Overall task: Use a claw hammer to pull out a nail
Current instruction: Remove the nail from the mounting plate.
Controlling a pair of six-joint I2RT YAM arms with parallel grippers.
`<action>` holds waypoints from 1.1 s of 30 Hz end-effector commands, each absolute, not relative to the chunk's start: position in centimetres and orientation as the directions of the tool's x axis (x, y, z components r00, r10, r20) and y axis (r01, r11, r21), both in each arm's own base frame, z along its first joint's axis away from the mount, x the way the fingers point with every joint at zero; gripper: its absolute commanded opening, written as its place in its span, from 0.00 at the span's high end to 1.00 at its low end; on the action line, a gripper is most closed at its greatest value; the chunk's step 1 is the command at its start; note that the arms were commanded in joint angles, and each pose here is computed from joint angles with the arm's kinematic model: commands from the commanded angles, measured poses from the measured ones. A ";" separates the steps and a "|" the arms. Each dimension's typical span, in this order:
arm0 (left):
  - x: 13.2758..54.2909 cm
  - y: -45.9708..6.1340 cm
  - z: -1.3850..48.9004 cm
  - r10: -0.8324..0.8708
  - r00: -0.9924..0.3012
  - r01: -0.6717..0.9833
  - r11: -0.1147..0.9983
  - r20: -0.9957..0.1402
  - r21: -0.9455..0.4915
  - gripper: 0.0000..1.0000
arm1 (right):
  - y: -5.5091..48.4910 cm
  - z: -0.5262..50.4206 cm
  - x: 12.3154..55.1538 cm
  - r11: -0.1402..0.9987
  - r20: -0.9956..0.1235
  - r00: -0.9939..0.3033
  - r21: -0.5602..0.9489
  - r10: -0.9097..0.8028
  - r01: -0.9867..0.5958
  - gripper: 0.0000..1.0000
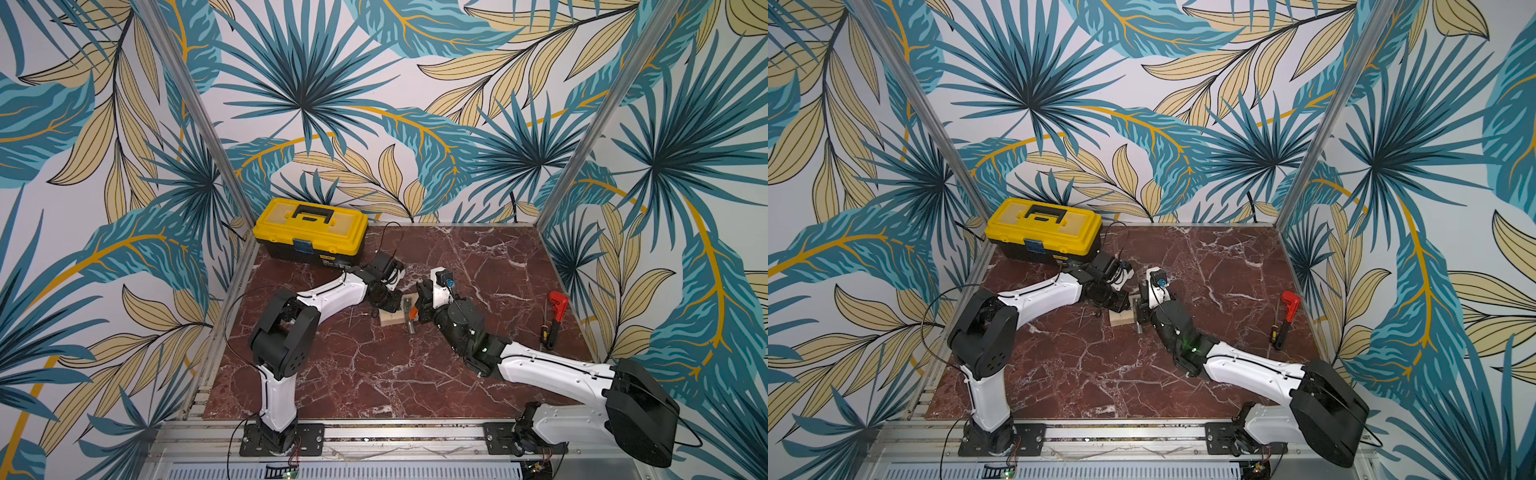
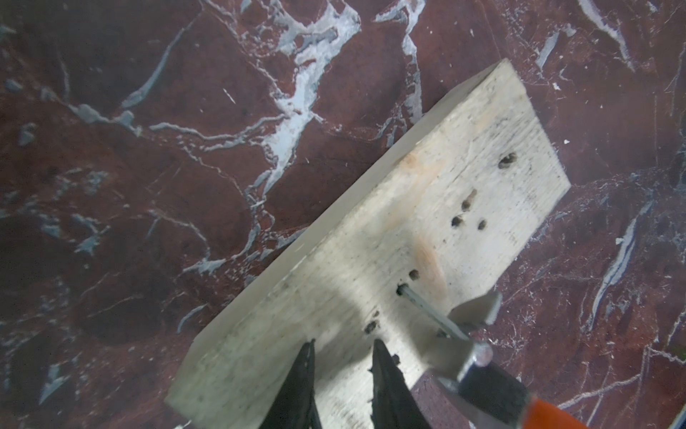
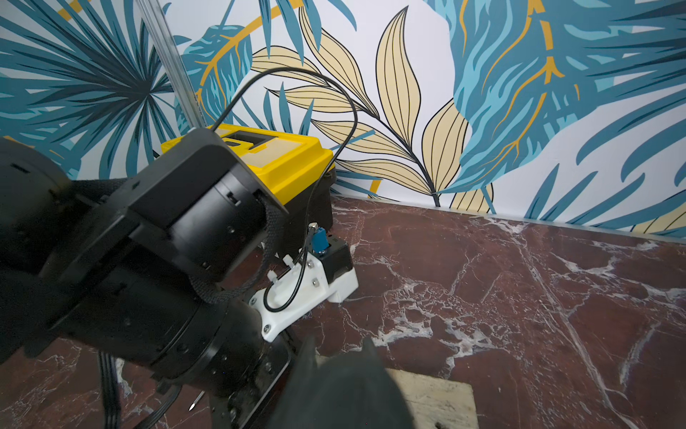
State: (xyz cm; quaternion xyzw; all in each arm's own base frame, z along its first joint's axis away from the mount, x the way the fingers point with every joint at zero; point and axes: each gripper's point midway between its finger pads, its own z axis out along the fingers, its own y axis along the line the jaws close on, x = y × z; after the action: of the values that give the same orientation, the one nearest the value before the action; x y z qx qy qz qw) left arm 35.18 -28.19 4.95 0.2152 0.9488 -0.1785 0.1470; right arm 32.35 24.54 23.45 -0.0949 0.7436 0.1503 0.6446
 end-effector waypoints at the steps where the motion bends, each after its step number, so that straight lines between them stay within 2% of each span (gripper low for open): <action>1: 26.1 -21.4 -6.4 0.373 -0.916 0.351 0.924 0.147 -0.155 0.72 | 23.0 16.9 31.0 0.937 -0.947 -0.262 -0.093 -0.188 -0.336 1.00; 20: 24.7 -19.8 -8.6 0.317 -0.902 0.300 0.948 0.293 -0.102 0.74 | 23.8 16.5 30.6 0.923 -0.937 -0.223 -0.185 -0.270 -0.338 1.00; 33: 24.4 -19.6 -9.1 0.308 -0.894 0.294 0.951 0.326 -0.094 0.74 | 23.4 16.0 30.2 0.929 -0.947 -0.199 -0.177 -0.250 -0.324 1.00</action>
State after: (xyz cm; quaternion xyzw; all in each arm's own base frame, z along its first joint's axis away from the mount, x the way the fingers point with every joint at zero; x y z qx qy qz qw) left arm 35.65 -28.40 4.52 0.1887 0.9591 -0.1862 0.0995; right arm 31.17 25.13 23.32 -0.1185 0.7212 0.1212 0.6717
